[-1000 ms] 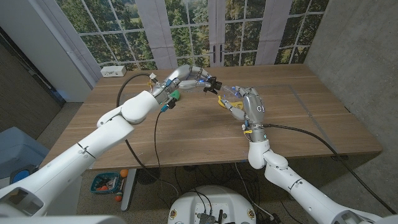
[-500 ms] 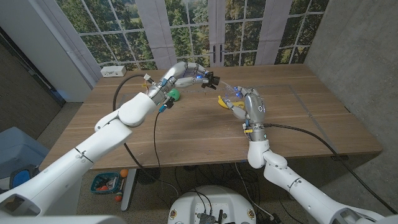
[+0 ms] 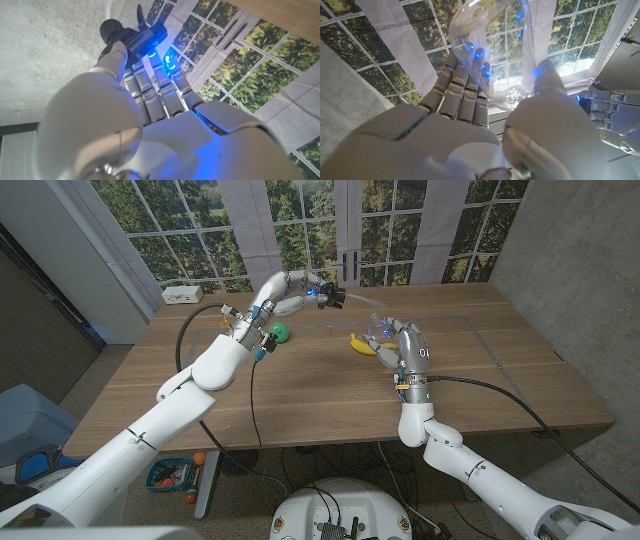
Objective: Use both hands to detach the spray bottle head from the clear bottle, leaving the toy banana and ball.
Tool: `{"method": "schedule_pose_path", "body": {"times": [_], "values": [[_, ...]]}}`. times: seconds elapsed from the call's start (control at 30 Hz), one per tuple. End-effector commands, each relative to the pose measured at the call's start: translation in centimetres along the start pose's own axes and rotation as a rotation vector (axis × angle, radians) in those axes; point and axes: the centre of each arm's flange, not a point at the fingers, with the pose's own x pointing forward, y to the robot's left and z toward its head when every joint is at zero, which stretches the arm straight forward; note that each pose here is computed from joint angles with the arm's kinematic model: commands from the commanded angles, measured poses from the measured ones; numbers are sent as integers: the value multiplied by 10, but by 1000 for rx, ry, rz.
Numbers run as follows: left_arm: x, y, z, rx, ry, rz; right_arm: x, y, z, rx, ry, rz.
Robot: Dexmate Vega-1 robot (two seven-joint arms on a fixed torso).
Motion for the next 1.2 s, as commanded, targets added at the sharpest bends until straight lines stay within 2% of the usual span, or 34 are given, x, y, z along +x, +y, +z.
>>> {"method": "schedule_pose_path", "body": {"times": [0.03,0.4,0.73,1.0,1.2], "values": [[-13,5,0,41,-65,190,4,0,-6,69,85,18],[-27,4,-2,169,-50,379,3,-1,-11,150,169,27],[-35,-1,-4,346,37,488,5,-4,-12,190,207,36],[-37,0,-6,412,128,482,7,-7,-12,209,226,45],[-38,0,-7,458,179,436,8,-10,-11,231,249,62]]}}
